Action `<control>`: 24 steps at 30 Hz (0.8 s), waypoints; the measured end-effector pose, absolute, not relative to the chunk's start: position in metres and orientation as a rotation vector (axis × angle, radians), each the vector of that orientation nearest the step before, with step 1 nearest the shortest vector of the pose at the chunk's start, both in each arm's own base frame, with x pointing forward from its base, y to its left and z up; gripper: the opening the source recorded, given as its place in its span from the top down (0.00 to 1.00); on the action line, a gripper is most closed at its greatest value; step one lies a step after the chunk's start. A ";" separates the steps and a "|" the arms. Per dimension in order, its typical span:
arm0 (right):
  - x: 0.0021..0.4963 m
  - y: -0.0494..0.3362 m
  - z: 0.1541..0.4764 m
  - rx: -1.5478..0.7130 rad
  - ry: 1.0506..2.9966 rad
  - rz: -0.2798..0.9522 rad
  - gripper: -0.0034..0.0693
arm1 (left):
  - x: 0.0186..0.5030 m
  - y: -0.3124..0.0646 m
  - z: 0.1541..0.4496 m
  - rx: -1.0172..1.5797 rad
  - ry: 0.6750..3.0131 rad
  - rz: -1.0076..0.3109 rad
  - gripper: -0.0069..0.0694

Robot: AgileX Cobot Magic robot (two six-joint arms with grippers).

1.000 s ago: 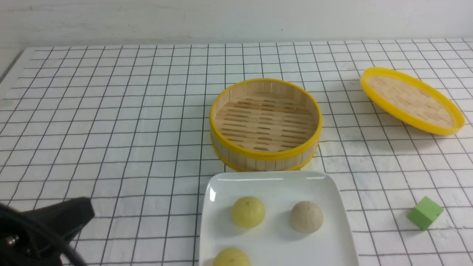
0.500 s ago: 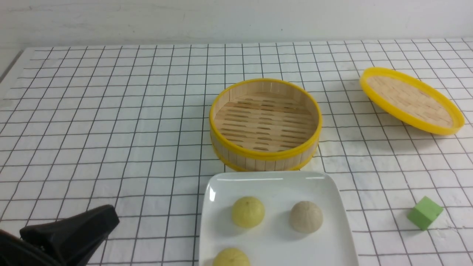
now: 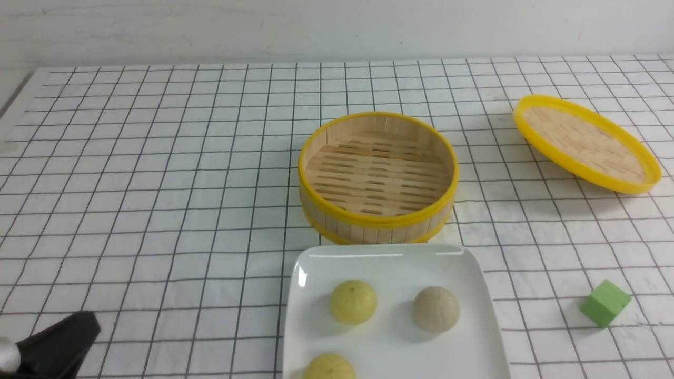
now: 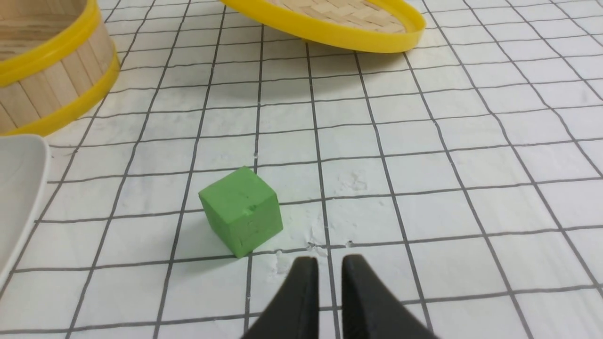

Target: Put the steamed buns into the plate on the white-black tablecloth.

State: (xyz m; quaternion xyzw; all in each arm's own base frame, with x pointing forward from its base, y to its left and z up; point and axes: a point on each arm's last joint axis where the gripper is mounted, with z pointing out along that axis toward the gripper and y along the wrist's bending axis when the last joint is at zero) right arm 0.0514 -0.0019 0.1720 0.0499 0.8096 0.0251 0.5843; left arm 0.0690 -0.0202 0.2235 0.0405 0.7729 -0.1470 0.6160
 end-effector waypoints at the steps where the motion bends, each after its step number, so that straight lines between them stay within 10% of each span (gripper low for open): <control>1: 0.051 -0.002 0.172 0.116 1.888 0.059 0.81 | 0.066 -0.015 0.213 0.076 1.776 -0.269 0.87; 24: 0.051 -0.002 0.172 0.116 1.888 0.059 0.78 | 0.053 0.000 0.172 -0.019 1.866 -0.051 0.85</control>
